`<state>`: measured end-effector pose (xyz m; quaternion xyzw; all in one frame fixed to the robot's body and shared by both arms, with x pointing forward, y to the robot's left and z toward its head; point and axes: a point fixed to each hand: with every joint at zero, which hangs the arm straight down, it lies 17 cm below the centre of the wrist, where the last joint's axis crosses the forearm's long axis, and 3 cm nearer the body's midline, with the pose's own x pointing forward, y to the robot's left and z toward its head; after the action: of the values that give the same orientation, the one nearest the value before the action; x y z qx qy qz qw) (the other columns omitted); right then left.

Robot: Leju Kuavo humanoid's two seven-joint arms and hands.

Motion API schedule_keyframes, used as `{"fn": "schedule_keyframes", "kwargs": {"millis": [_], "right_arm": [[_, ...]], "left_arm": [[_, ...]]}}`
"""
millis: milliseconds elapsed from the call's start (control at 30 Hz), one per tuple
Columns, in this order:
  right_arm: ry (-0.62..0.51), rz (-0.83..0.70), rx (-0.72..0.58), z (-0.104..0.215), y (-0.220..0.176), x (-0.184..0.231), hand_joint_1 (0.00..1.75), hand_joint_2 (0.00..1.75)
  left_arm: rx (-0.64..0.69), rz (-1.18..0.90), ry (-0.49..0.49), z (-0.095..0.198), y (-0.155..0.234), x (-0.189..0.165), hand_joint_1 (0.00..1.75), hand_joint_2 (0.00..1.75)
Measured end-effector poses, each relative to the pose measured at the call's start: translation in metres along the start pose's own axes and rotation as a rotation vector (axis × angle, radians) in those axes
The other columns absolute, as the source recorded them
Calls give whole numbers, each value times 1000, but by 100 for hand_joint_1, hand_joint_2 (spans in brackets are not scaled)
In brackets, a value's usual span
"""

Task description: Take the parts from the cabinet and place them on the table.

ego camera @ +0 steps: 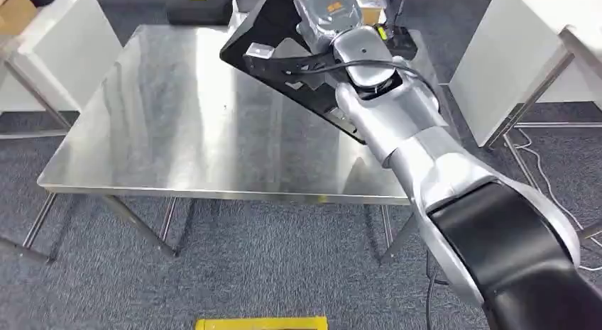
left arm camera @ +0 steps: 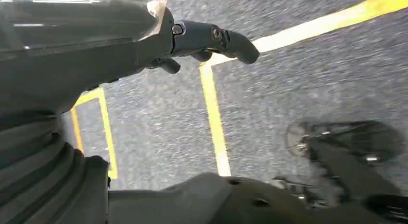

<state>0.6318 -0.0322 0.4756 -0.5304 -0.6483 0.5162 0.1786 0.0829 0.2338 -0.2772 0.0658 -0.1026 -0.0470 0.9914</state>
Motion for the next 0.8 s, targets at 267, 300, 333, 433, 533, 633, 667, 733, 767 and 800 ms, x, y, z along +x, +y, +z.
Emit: {"fn": "schedule_keyframes", "kwargs": {"millis": [267, 300, 333, 433, 533, 633, 667, 733, 767, 800], "right_arm": [[18, 21, 17, 5, 11, -14, 175, 175], [19, 20, 23, 7, 15, -14, 175, 175], [21, 21, 26, 8, 17, -15, 175, 175], [26, 28, 27, 8, 17, -20, 175, 175], [24, 30, 28, 9, 18, -19, 175, 175], [24, 33, 25, 8, 16, -20, 175, 175], [25, 34, 26, 8, 16, -20, 175, 175], [25, 38, 26, 8, 16, -21, 175, 175], [25, 38, 26, 8, 16, -21, 175, 175], [25, 39, 26, 8, 17, -21, 175, 175]], "left_arm": [[-7, -10, -34, 0, -2, 6, 0, 175], [-8, -10, -41, 1, -2, 7, 0, 175], [-8, -11, -48, 1, -3, 8, 0, 175], [-9, -14, -69, 1, -3, 11, 0, 175], [7, -8, -77, 0, 1, 12, 0, 175], [25, 0, -85, 0, 4, 13, 0, 175], [37, -6, -103, 0, 6, 16, 0, 175], [58, -17, -136, 1, 9, 22, 0, 175], [56, -19, -148, 1, 8, 24, 0, 175], [53, -17, -161, 2, 7, 26, 0, 175]]}}
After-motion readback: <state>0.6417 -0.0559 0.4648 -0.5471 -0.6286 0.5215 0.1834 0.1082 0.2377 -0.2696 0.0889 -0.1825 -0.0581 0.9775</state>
